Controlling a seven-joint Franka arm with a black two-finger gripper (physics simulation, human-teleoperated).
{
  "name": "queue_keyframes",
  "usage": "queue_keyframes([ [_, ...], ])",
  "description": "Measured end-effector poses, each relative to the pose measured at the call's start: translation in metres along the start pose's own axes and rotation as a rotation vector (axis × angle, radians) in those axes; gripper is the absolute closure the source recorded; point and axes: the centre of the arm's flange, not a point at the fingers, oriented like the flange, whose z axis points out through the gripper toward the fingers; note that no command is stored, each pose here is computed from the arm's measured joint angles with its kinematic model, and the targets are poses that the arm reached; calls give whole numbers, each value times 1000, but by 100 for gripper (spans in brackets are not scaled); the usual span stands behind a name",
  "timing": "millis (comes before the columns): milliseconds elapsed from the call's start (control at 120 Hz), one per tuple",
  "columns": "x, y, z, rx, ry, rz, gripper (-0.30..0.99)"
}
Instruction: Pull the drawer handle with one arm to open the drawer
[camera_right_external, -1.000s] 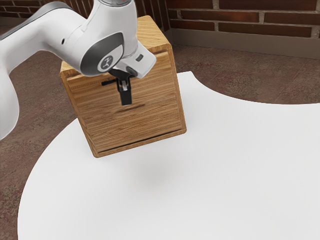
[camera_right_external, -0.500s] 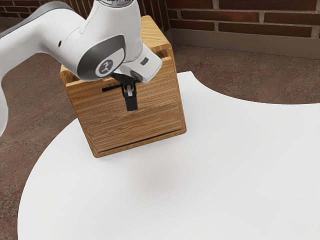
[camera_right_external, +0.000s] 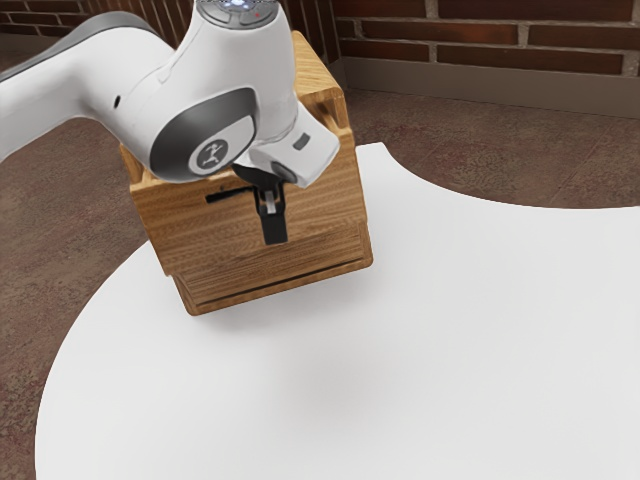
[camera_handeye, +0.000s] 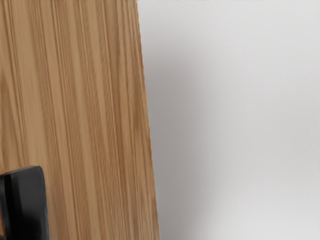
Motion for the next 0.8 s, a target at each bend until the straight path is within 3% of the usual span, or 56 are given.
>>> queue_keyframes([
  [583,-2,13,-3,-36,28,-50,0],
  [800,-7,34,-20,-44,59,-44,6],
])
